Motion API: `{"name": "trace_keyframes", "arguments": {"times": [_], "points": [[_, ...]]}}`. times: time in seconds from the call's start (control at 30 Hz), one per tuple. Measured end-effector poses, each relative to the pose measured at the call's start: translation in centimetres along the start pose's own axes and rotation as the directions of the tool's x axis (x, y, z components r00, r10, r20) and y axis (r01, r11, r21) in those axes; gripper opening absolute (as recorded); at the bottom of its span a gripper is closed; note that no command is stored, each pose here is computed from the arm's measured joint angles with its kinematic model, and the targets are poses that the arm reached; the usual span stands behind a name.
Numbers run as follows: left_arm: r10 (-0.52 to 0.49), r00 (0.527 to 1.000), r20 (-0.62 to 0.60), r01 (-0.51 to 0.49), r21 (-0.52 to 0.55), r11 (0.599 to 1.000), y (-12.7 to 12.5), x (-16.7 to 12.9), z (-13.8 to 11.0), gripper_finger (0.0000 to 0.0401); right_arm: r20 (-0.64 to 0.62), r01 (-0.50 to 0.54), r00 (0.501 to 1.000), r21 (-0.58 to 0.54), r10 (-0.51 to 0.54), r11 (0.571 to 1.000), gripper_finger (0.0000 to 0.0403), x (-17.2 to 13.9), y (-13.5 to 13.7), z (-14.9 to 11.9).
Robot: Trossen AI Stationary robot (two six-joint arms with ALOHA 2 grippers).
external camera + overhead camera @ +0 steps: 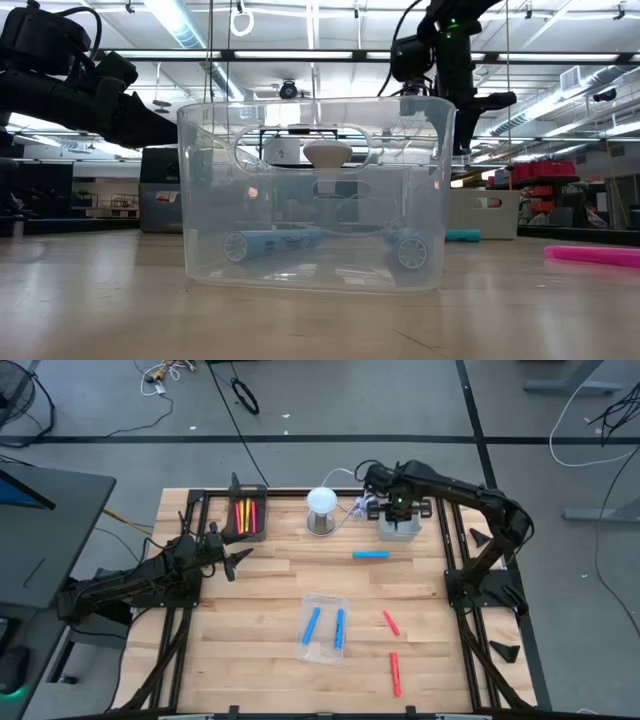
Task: Pick & Place Markers
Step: Put the purple pen into the gray bin
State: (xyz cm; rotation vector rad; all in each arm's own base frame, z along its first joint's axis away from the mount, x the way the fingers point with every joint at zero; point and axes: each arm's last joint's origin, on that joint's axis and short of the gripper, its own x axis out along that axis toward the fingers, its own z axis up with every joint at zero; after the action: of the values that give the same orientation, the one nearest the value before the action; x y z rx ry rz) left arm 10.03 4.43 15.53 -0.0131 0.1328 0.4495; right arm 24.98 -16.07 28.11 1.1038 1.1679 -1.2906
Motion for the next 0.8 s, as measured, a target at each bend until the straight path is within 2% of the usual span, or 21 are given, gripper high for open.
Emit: {"name": "trace_keyframes", "arguments": {"times": [0.53,0.8], "points": [[0.000,1.000,0.000,0.000,0.000,1.000,0.0,0.0,0.0,0.0229,0.033,-0.017,0.999,0.028,0.016,0.999,0.0025,1.0,-5.4,7.0],[0.000,1.000,0.000,0.000,0.000,1.000,0.0,0.0,0.0,0.0229,0.045,-0.017,0.999,0.028,0.015,0.999,0.0025,1.2,-7.1,8.6]]}}
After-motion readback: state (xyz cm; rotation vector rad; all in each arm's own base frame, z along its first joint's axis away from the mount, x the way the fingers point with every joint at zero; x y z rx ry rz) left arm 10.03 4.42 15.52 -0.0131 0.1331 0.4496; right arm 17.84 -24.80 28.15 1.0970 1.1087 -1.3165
